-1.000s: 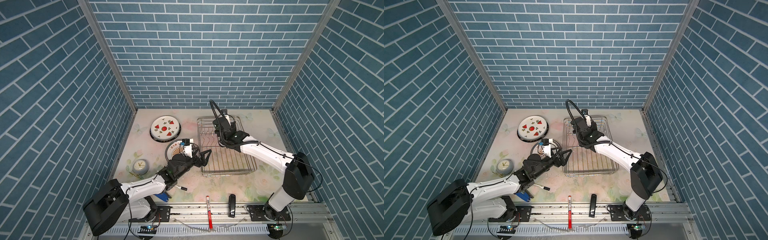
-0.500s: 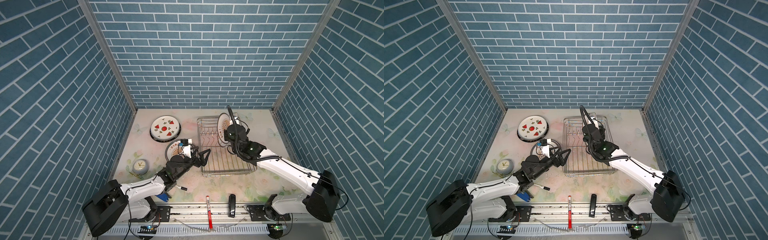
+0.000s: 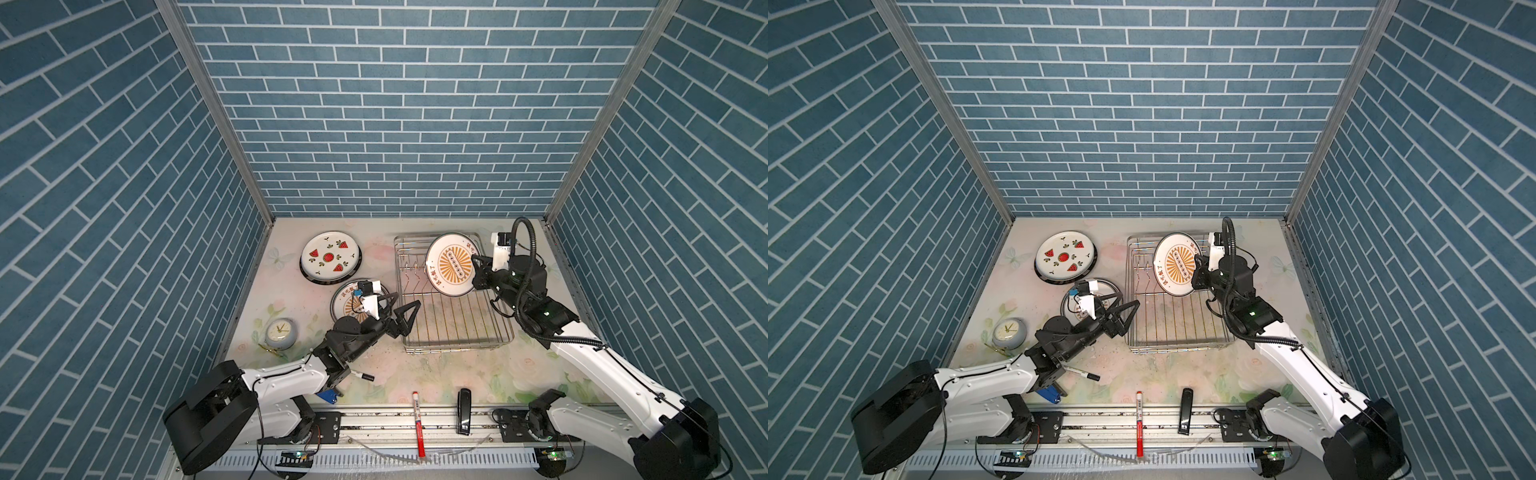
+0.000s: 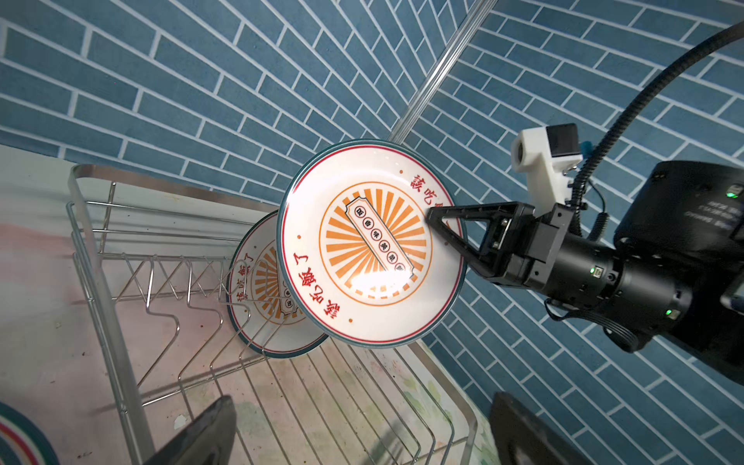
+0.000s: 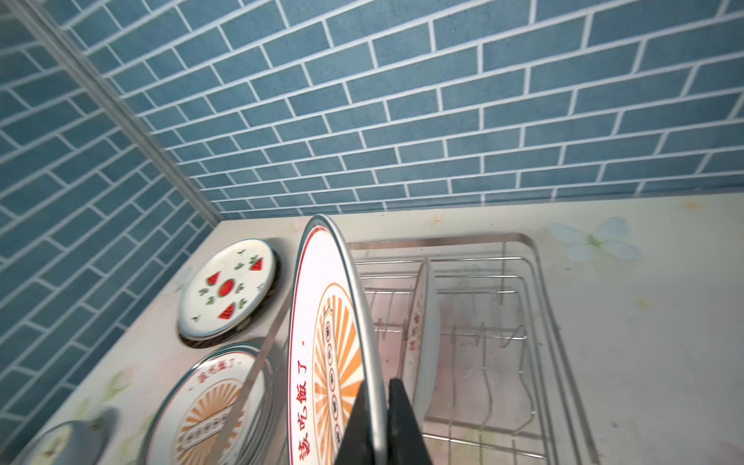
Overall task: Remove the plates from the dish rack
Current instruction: 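Grip and lift the next sunburst plate out of the rack, then carry the sunburst plate over the rack toward the plate stack, then lower the sunburst plate onto the sunburst stack on the table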
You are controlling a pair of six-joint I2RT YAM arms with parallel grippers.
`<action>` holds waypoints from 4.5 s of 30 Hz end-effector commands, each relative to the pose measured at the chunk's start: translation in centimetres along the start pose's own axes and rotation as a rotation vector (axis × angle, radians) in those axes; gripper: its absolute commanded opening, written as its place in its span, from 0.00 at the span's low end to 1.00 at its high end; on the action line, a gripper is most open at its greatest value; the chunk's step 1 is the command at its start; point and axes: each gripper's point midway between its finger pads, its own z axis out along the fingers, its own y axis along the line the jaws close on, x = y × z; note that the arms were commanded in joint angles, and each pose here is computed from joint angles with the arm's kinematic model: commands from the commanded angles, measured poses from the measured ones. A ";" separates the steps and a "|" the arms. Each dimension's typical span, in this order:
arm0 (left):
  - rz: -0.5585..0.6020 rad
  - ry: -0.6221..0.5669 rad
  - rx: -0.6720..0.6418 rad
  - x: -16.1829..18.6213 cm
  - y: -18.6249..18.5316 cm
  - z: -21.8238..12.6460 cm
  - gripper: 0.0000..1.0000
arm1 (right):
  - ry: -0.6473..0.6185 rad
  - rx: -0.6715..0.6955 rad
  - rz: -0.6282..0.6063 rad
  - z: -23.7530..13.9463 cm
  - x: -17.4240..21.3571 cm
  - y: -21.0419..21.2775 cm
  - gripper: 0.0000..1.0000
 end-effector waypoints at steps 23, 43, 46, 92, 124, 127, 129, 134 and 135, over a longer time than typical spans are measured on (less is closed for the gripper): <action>-0.097 -0.019 0.136 -0.6 -2.8 2.8 0.66 | -0.046 -0.465 0.296 -5.3 0.2 3.2 0.00; -0.177 0.063 0.135 1.0 -3.1 5.0 0.21 | -0.119 -0.418 0.232 -5.7 1.0 2.0 0.00; -0.191 0.075 0.143 1.2 -3.2 5.1 0.17 | -0.109 -0.416 0.234 -5.5 1.4 1.9 0.00; -0.292 0.078 0.025 1.5 -0.2 4.9 0.00 | -0.015 -0.384 0.238 -3.6 2.8 1.5 0.99; -0.293 -0.126 -0.257 -1.6 6.2 -2.7 0.00 | 0.049 -0.400 0.061 -1.9 4.4 4.7 0.99; -0.321 -0.197 -0.292 -2.1 7.5 -4.3 0.00 | 0.110 -0.424 0.003 -1.1 5.7 6.4 0.98; -0.330 -0.223 -0.319 -2.3 8.2 -5.2 0.00 | 0.134 -0.425 -0.020 -0.5 6.1 7.1 0.98; -0.339 -0.247 -0.377 -2.6 9.2 -6.7 0.00 | 0.239 -0.457 -0.098 0.8 8.4 9.3 0.98; -0.347 -0.251 -0.389 -2.5 9.4 -7.0 0.00 | 0.256 -0.454 -0.112 1.0 8.7 9.6 0.98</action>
